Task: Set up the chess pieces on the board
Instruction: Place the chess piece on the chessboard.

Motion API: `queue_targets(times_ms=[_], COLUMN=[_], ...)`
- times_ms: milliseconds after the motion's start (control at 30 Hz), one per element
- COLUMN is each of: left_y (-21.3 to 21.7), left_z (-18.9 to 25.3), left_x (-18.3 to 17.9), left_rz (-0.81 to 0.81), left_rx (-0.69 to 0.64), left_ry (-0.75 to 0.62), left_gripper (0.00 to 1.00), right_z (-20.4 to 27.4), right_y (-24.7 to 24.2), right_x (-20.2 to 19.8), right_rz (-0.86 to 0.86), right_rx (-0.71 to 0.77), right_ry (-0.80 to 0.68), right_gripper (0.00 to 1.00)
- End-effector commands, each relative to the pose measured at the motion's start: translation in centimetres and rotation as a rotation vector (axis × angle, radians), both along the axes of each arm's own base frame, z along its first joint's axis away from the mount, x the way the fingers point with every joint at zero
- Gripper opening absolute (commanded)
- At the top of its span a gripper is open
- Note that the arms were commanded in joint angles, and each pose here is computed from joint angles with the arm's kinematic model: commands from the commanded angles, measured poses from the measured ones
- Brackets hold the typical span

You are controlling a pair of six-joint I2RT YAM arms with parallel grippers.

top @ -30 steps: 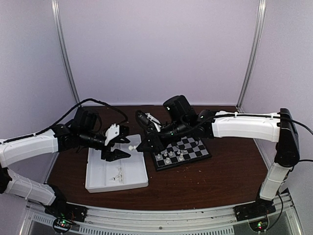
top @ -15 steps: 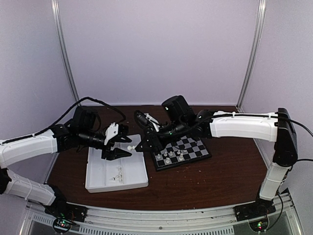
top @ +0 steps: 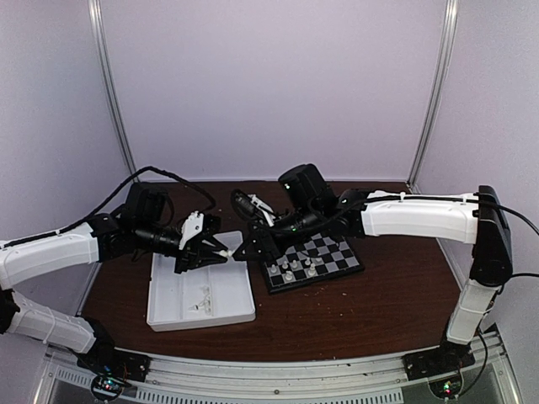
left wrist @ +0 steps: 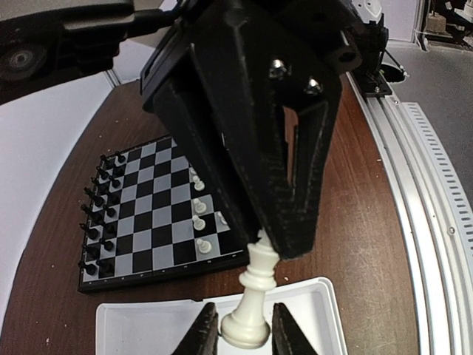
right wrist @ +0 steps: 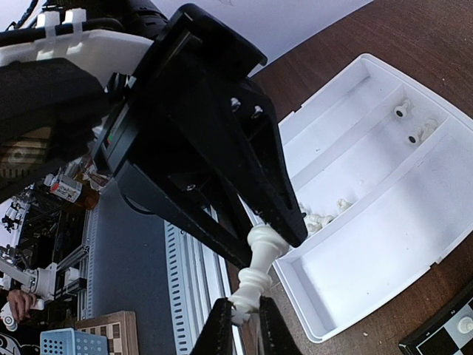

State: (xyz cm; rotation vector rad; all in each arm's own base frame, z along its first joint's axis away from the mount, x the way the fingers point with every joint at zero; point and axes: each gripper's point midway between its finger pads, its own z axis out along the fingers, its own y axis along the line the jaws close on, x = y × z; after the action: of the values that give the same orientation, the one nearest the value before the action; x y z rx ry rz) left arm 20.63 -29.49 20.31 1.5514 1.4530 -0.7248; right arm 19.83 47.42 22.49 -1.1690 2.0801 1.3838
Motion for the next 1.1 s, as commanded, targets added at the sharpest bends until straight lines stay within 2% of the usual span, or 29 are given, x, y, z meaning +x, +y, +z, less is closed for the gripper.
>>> queue_targets(times_ms=[0,167,233,367,433,567,767,1067], left_y=[-0.3,-0.3,-0.3,-0.2,-0.1,-0.1,-0.1,-0.2], left_z=[1.2,1.4,1.4,1.3,1.3,1.3,1.4,1.4], left_x=[-0.2,0.0,0.0,0.1,0.2,0.3,0.3,0.5], left_rz=[-0.021,-0.016,-0.014,-0.006,0.001,0.004,0.008,0.013], left_rx=[-0.038,-0.035,-0.030,-0.024,-0.021,-0.021,-0.023,-0.028], left_ry=[-0.051,-0.055,-0.054,-0.058,-0.062,-0.067,-0.068,-0.065], left_gripper=[0.23,0.12,0.10,0.09,0.09,0.09,0.09,0.09], right_z=[1.4,1.2,1.2,1.6,1.6,1.2,0.9,0.9], right_y=[0.7,0.7,0.6,0.3,0.3,0.3,0.5,1.0], right_x=[0.0,0.3,0.4,1.0,1.2,1.4,1.4,1.5], right_rz=[0.009,-0.004,-0.018,-0.059,-0.075,-0.080,-0.077,-0.065], right_rx=[0.038,0.034,0.036,0.038,0.033,0.013,0.009,0.016], right_ry=[-0.014,-0.018,-0.026,-0.048,-0.052,-0.043,-0.035,-0.024], right_gripper=[0.09,0.16,0.22,0.40,0.44,0.44,0.28,0.27])
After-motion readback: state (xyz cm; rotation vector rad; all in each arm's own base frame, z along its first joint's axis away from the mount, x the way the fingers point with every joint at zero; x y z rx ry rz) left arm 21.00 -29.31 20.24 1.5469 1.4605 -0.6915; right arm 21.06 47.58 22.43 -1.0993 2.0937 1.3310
